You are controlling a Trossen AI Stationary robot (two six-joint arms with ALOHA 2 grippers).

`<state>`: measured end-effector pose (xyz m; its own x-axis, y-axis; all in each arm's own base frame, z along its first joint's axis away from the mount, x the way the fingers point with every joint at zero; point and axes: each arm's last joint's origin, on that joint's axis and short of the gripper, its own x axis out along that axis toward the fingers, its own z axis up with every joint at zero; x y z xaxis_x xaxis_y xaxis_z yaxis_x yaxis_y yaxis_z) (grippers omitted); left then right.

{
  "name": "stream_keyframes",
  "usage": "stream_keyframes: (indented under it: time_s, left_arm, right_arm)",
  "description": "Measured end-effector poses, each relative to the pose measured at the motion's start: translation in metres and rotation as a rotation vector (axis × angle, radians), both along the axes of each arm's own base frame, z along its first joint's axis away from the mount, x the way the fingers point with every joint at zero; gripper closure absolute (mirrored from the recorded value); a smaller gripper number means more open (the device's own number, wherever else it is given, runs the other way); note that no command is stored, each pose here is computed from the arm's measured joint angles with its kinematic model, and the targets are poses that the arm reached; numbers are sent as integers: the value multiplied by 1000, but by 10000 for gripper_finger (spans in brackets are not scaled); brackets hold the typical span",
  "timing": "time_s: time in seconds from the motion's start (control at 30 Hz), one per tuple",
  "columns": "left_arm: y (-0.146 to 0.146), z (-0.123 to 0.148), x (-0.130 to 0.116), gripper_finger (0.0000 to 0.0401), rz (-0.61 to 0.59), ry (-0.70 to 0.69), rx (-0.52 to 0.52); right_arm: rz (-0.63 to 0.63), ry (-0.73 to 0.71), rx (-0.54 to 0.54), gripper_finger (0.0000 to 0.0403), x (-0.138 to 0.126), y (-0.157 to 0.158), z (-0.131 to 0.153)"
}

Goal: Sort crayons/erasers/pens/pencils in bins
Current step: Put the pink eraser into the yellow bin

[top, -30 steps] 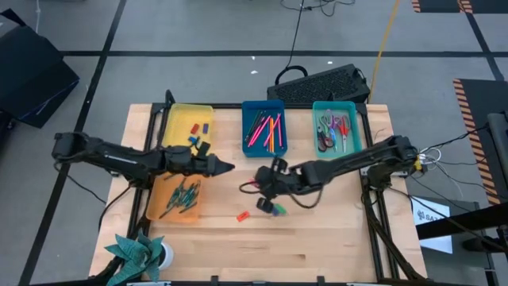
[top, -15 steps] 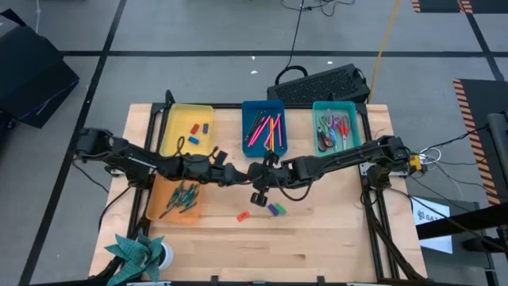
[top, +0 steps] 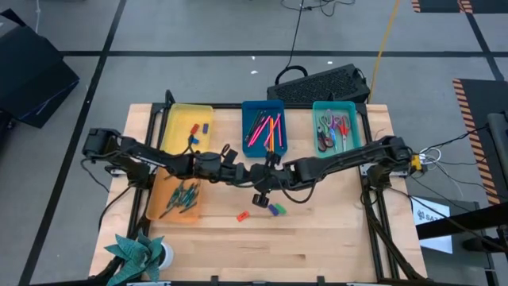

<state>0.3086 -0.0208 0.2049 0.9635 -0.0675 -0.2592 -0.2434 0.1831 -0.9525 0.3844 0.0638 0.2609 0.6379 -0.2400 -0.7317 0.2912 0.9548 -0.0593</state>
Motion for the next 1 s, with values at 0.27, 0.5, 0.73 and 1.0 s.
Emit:
stream_keyframes:
  time_s: [0.27,0.5,0.73,1.0]
  left_arm:
    - [3,1,0,235,-42,-6,7]
    - [3,1,0,236,-72,-6,7]
    - [4,-1,-1,237,-103,10,9]
    - [3,3,0,236,-111,-33,10]
  right_arm:
    - [35,3,-8,341,-4,12,3]
    - [54,25,0,341,-9,14,5]
    - [99,72,32,342,-22,16,15]
    - [80,85,7,342,-26,13,17]
